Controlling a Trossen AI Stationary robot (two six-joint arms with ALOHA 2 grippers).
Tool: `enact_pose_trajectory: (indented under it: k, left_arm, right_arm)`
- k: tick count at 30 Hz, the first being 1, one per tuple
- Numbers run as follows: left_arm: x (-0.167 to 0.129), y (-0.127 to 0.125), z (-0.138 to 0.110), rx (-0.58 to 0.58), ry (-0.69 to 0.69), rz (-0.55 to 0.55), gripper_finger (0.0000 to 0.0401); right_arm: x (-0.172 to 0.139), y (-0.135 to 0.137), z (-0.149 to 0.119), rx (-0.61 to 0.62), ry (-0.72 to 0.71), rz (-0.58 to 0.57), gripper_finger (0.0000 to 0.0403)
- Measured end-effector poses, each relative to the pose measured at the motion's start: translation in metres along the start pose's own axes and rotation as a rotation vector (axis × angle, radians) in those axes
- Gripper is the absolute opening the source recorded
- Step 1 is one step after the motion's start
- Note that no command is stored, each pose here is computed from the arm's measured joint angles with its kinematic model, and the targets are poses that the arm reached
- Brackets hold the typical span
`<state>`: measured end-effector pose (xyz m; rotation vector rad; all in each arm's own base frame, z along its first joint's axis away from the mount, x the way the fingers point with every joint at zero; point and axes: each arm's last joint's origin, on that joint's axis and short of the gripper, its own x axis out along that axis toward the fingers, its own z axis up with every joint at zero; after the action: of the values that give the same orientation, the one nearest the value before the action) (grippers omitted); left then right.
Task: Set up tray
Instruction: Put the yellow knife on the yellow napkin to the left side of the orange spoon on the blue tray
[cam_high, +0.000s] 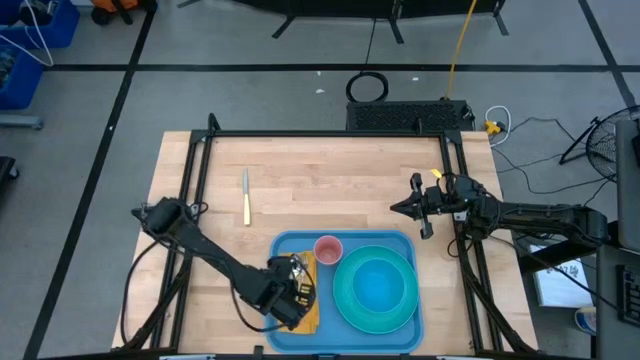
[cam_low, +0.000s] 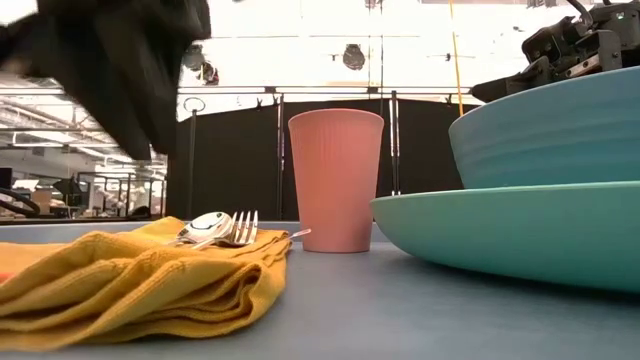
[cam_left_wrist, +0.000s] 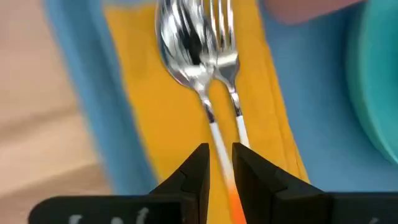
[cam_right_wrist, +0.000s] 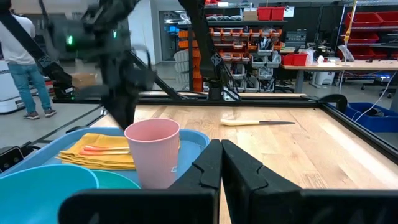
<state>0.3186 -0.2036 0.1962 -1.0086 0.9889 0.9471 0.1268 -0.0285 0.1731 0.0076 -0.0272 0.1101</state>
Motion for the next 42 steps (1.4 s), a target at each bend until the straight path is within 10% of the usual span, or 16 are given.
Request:
enact_pose_trajectory:
  k: [9, 20, 30, 42]
  left_arm:
    - [-0.071, 0.052, 0.068, 0.138, -0.123, 0.385, 0.0072]
    - [-0.023, 0.089, 0.169, 0.118, -0.060, 0.583, 0.0135]
    - [0.052, 0.127, 0.228, 0.081, 0.132, 0.409, 0.0250]
    - [0.079, 0.164, 0.230, 0.015, 0.220, 0.416, 0.0283]
  right_arm:
    - [0.000, 0.000, 0.001, -0.003, -0.006, 0.000, 0.0000]
    - [0.000, 0.000, 0.001, 0.001, -0.007, 0.000, 0.0000]
    - [0.000, 0.000, 0.000, -0.001, 0.000, -0.001, 0.0000]
    - [0.000, 0.000, -0.002, 0.002, 0.015, -0.001, 0.0000]
